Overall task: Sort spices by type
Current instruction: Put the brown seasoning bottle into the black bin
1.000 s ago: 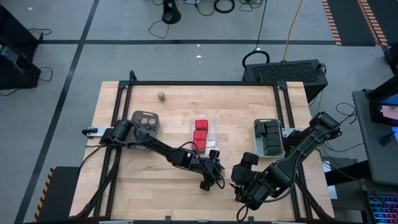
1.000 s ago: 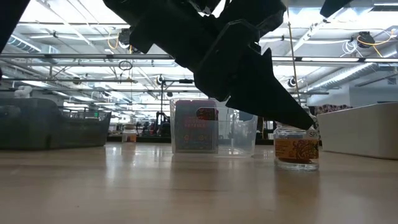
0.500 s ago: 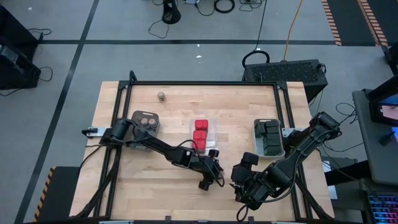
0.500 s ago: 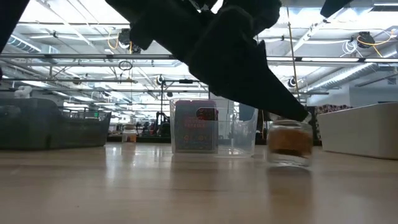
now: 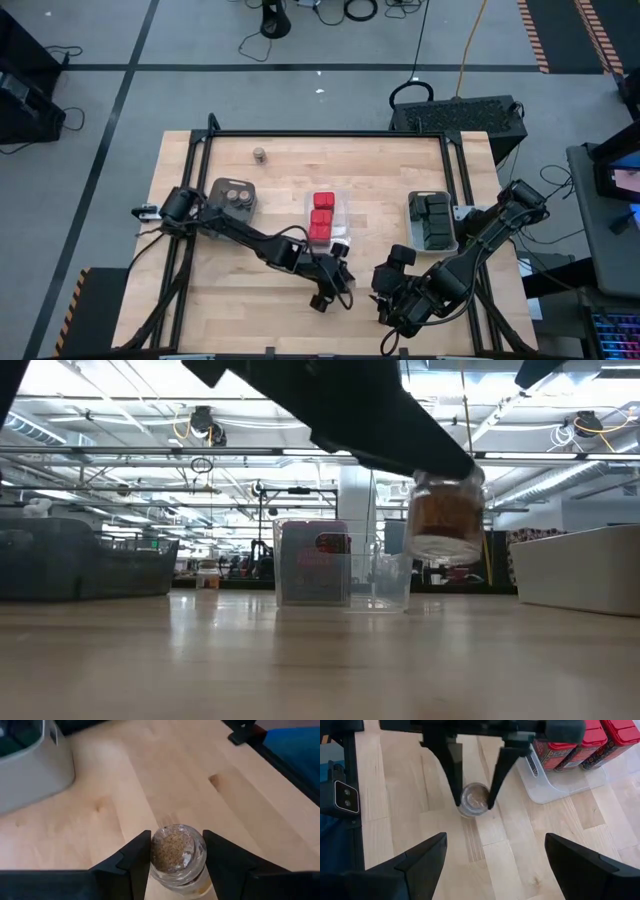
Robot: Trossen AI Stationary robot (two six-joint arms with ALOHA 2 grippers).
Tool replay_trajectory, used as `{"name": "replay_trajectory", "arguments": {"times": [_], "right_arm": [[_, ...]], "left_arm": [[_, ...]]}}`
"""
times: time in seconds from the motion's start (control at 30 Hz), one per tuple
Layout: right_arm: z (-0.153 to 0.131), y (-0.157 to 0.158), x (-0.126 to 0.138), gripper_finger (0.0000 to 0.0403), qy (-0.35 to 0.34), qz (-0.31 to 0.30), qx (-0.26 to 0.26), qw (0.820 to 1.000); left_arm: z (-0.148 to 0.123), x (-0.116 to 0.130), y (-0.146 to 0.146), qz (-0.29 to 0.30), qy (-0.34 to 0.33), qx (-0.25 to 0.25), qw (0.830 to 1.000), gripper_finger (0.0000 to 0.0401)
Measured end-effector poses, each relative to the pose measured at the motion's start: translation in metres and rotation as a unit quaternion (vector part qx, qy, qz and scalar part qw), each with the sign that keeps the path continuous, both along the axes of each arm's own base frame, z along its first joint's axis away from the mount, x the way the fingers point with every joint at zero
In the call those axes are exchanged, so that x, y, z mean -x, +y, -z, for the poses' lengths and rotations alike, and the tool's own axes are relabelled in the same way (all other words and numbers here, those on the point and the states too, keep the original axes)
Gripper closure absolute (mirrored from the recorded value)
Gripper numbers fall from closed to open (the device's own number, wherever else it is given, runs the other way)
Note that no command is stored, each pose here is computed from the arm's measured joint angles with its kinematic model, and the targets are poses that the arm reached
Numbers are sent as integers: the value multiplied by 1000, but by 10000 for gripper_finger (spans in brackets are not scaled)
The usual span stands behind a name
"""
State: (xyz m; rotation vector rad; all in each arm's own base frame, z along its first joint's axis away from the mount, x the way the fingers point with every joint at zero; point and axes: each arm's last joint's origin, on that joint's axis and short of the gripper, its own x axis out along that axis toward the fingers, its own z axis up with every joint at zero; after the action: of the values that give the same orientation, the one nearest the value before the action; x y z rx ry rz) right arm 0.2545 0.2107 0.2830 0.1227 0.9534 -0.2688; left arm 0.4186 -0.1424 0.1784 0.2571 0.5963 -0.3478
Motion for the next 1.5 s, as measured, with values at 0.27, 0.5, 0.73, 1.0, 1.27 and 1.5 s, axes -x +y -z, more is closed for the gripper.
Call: {"name": "replay_trajectory", "arguments": {"times": [0.27,0.5,0.73,1.0,1.27,1.5], "right_arm": [[0,0,0,85,0,0,0,1000],[0,1,-1,85,-4,-2,-3,1000],[-1,1,-1,85,-3,-19,11,1000],[-1,1,-2,85,-15,-24,23,999],[-2,1,-4,85,-20,-23,18,999],[-2,2,-4,85,-23,-23,15,999]], "left_arm": [[-42,21,8,3,4,-47,999,229],[-111,74,52,-72,23,-79,994,228],[-124,167,100,-231,39,-56,970,228],[-105,265,128,-414,-22,-28,910,228],[-90,300,137,-500,-9,12,866,228],[-61,297,137,-528,29,12,849,228]]}}
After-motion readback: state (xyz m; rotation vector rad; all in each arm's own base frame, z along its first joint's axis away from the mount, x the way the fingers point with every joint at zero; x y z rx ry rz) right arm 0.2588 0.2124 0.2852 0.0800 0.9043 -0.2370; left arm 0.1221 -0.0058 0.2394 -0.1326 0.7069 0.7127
